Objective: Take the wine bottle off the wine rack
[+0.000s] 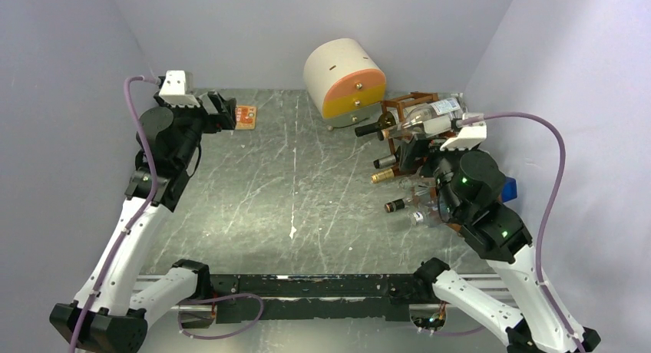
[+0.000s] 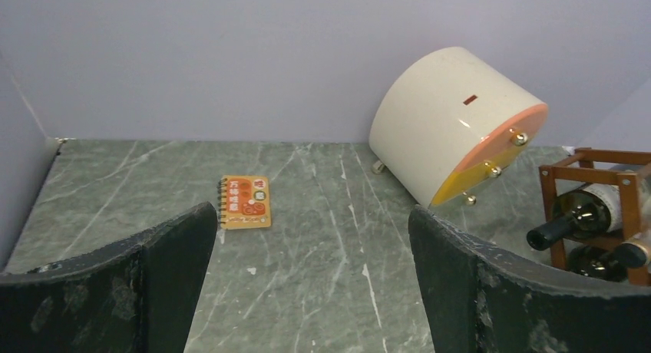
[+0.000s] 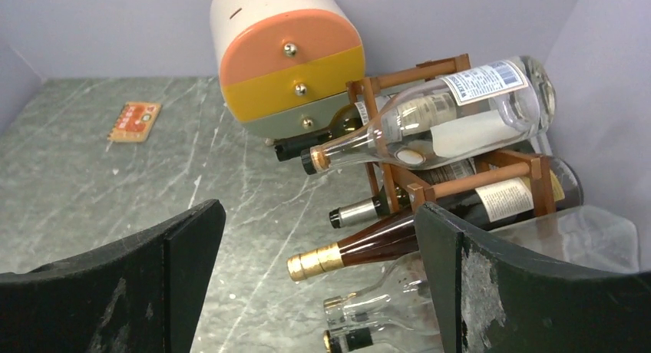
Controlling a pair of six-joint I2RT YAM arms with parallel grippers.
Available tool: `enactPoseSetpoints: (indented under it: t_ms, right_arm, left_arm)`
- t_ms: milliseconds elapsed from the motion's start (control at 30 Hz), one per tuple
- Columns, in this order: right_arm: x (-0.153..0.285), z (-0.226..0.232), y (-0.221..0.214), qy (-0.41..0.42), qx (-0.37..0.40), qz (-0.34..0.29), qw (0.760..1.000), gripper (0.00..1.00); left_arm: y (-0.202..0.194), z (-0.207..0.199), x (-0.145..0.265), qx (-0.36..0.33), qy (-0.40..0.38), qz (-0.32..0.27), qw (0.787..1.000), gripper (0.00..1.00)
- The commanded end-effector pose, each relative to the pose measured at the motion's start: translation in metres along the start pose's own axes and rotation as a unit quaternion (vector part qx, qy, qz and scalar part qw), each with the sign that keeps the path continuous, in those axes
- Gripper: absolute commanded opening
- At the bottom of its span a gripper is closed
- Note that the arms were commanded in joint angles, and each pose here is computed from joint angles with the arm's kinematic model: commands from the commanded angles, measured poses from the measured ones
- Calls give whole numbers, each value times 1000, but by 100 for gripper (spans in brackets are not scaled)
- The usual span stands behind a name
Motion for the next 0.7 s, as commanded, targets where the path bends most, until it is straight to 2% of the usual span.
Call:
enactPoseSetpoints:
  t_ms: [0,467,567,667]
  right_arm:
    - [0,1,-4,29,75,23,996,100]
    - [-69,20,-40,-48,193,141,970,100]
    - [-81,23,-44,-47,240,159,957,100]
    - [-90,20,-52,-33,329,173,928,100]
  left_arm:
    - [2,-8,-5,24,-46,-22,998,98]
    - [-5,-18,-15,44,-90,-5,995,98]
    - [-7,-19,-17,45,-92,-2,995,98]
    - [-7,-19,-18,47,-95,0,994,98]
Point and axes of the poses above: each gripper's point midway between its finger pads, its own x axis back along the fingers, its own z axis along the line the jaws close on, y = z × x, the point moved 9 cm from there along x, back along the fingers, and after that the axes turned 12 degrees about -x, right-handed, at the moved point
